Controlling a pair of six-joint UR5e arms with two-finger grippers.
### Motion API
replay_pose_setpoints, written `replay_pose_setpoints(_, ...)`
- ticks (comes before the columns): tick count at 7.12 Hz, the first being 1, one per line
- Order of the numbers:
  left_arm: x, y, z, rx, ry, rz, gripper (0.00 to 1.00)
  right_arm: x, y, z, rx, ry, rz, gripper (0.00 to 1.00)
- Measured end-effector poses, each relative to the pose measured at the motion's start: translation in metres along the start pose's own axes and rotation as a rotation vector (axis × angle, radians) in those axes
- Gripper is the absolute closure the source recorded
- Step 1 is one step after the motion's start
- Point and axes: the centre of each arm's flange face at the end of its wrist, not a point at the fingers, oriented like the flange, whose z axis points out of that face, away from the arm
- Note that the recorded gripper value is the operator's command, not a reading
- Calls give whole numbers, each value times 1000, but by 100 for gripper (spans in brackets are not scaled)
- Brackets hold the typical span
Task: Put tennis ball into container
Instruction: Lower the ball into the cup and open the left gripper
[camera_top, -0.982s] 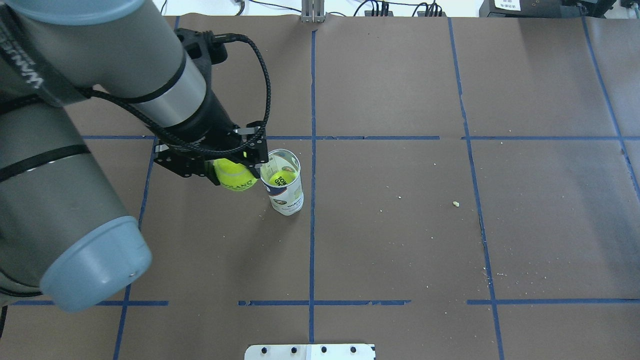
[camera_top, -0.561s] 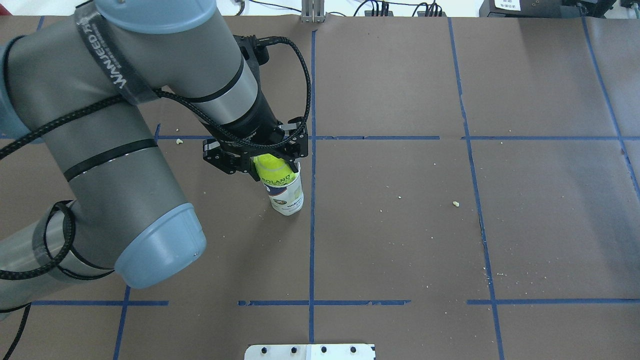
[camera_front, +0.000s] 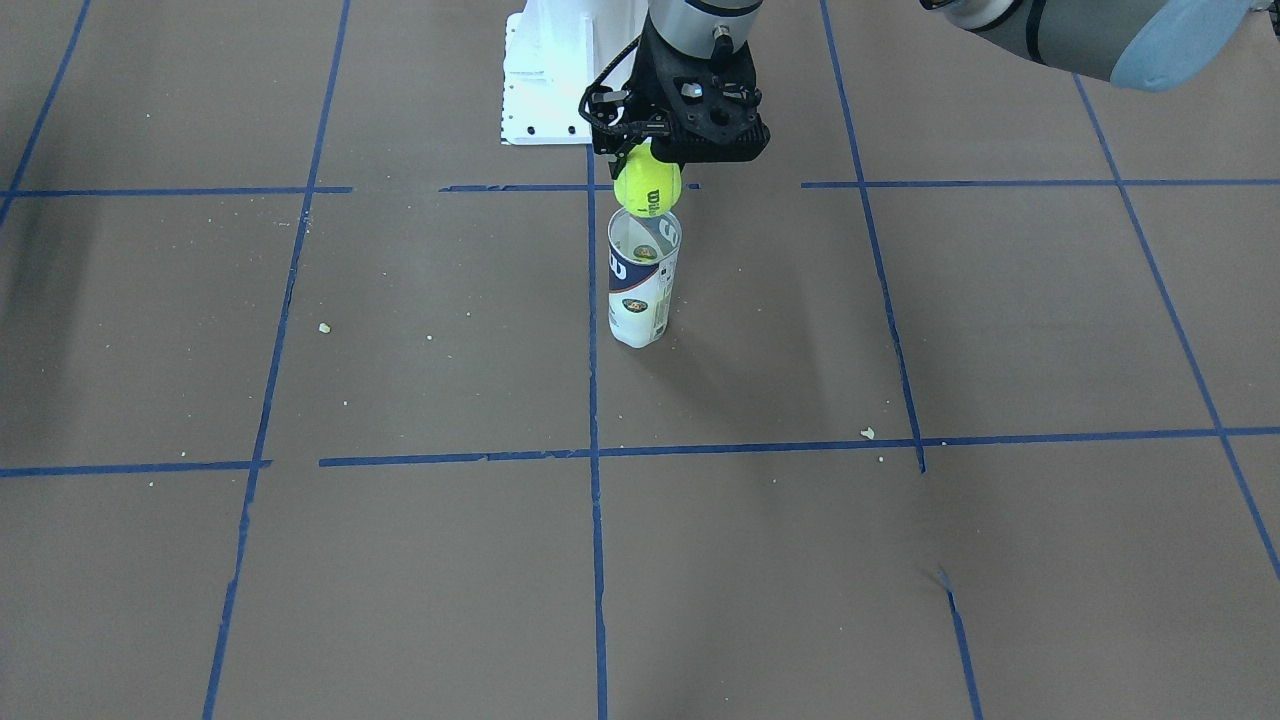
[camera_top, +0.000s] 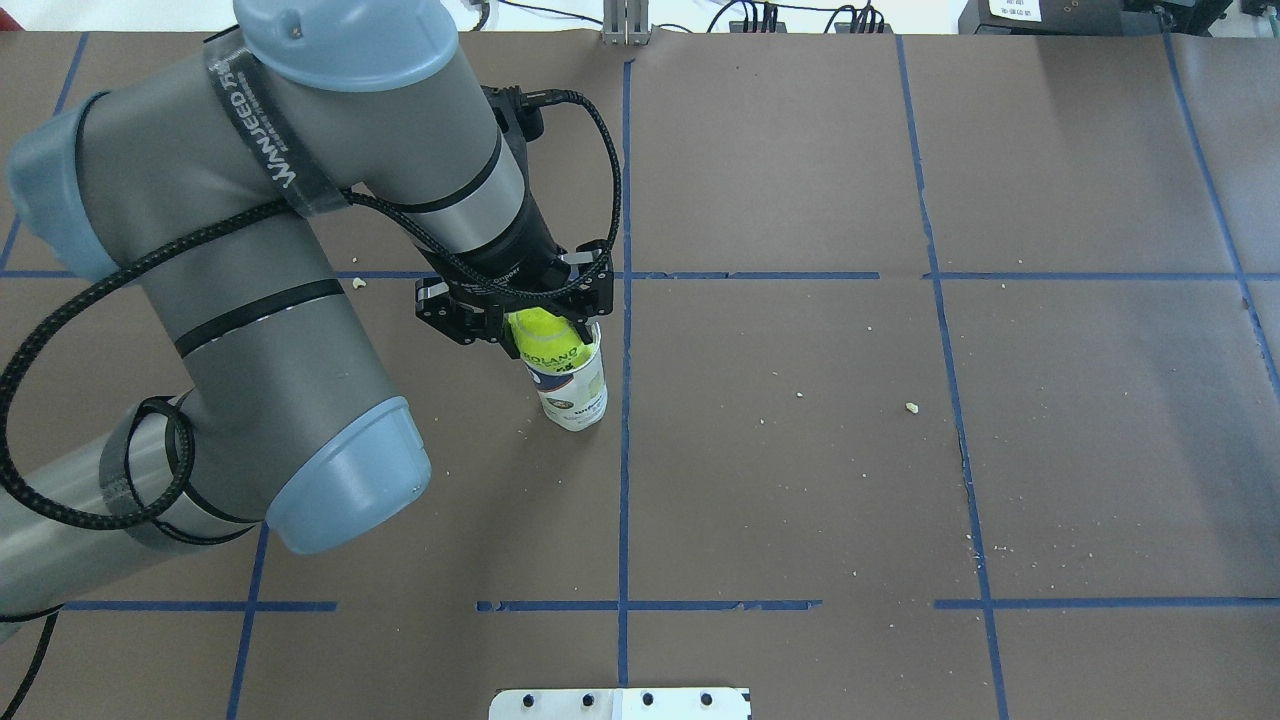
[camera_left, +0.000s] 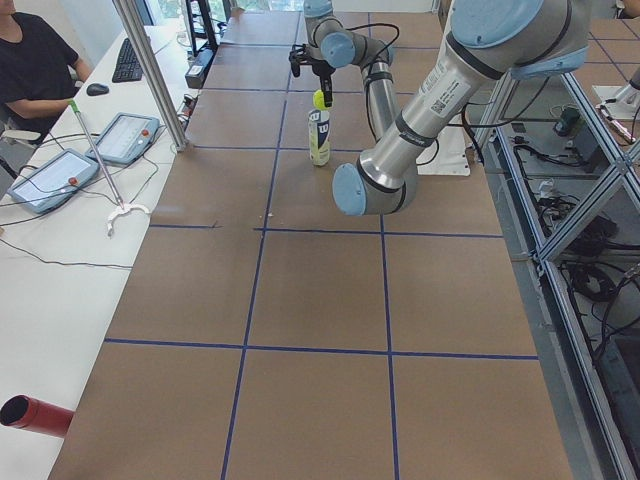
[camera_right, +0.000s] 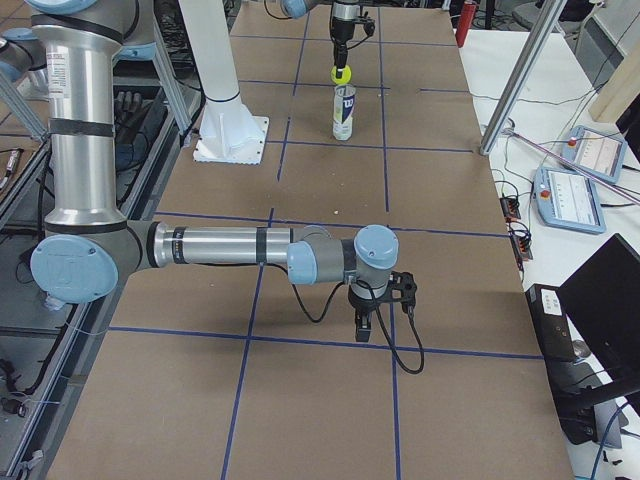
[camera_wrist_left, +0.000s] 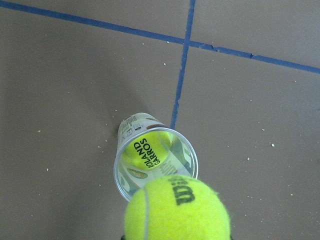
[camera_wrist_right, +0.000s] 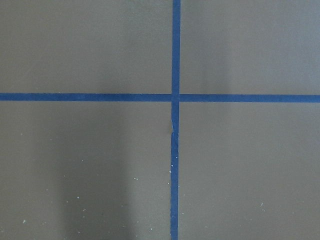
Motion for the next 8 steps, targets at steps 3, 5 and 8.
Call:
replay_pose_setpoints(3, 1, -6, 9, -2, -2, 6, 100, 0, 0, 0, 0, 0, 0, 0)
replay_pose_setpoints(5, 3, -12, 16, 0, 2, 10, 100, 0, 0, 0, 0, 0, 0, 0)
replay_pose_setpoints(8, 1, -16, 18, 5, 5, 17, 0, 0, 0, 0, 0, 0, 0, 0)
